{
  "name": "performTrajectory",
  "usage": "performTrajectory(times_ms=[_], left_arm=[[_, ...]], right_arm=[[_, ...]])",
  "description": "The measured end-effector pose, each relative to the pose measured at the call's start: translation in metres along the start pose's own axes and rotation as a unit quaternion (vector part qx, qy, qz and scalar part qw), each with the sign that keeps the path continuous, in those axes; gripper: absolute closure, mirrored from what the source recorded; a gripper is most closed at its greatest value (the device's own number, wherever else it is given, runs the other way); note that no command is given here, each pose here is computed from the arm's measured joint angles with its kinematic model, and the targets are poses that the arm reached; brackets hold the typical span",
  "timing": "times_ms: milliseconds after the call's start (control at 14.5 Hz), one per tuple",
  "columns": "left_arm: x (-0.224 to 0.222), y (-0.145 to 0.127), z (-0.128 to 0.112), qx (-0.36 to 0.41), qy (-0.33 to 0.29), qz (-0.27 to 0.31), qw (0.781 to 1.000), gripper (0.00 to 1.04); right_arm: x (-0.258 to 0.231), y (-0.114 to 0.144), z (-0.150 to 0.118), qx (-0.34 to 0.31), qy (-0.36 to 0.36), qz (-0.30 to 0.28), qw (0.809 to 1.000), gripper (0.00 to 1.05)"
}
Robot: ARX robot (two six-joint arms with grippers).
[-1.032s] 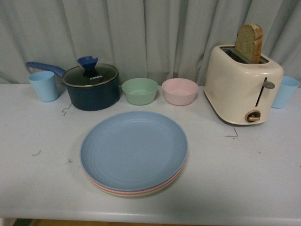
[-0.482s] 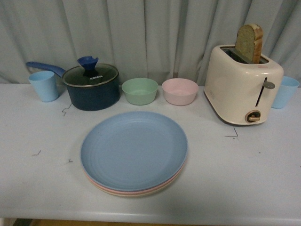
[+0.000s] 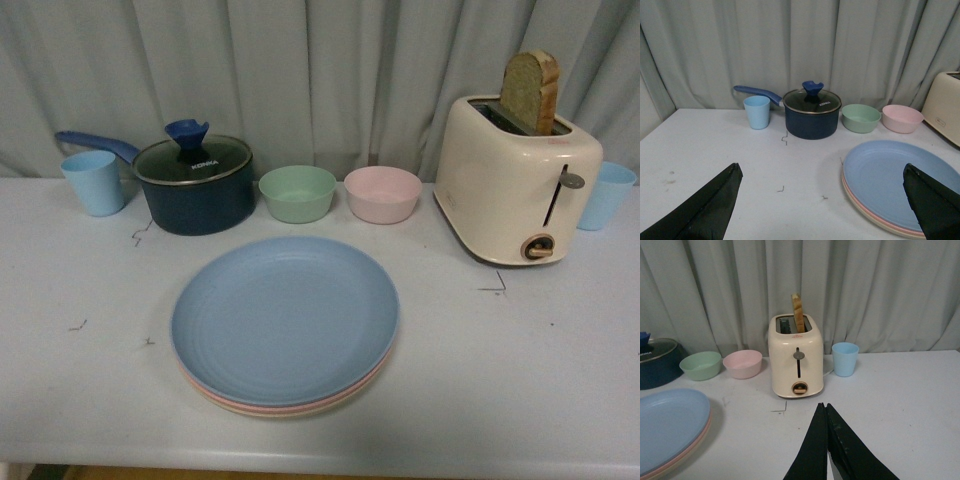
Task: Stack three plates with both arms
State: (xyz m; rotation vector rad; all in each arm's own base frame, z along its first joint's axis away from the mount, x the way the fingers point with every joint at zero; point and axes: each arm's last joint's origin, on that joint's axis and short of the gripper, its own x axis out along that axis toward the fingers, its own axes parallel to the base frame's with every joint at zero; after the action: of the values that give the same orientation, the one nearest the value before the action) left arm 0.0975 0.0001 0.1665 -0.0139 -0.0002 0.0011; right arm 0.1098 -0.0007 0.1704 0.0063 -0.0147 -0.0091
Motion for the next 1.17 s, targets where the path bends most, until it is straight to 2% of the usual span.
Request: performTrajectory(times_ms=[138, 206, 275, 413, 963, 1170], left_arm=[[0.000, 0.000, 0.000, 0.000, 0.000, 0.000, 1.000, 0.07], [0.000, 0.000, 0.000, 0.000, 0.000, 0.000, 1.000, 0.07], [0.000, 0.000, 0.000, 0.000, 0.001, 0.000, 1.000, 0.07], [0.000, 0.000, 0.000, 0.000, 0.000, 0.000, 1.000, 0.07], [0.000, 0.000, 0.000, 0.000, 0.000, 0.000, 1.000, 0.07], [0.000, 0.000, 0.000, 0.000, 0.000, 0.000, 1.000, 0.07]], right_arm=[[-0.002, 0.000, 0.000, 0.000, 0.001, 0.000, 1.000, 1.03], [-0.008, 0.000, -0.007, 0.000, 0.029, 0.002, 1.000, 1.03], [-0.013, 0.000, -0.002, 0.000, 0.000, 0.002, 1.000, 1.03], [-0.013, 0.000, -0.004, 0.000, 0.008, 0.001, 1.000, 1.03], [-0.013, 0.000, -0.003, 0.000, 0.005, 0.001, 1.000, 0.05], [-0.013, 0.000, -0.003, 0.000, 0.005, 0.001, 1.000, 0.06]])
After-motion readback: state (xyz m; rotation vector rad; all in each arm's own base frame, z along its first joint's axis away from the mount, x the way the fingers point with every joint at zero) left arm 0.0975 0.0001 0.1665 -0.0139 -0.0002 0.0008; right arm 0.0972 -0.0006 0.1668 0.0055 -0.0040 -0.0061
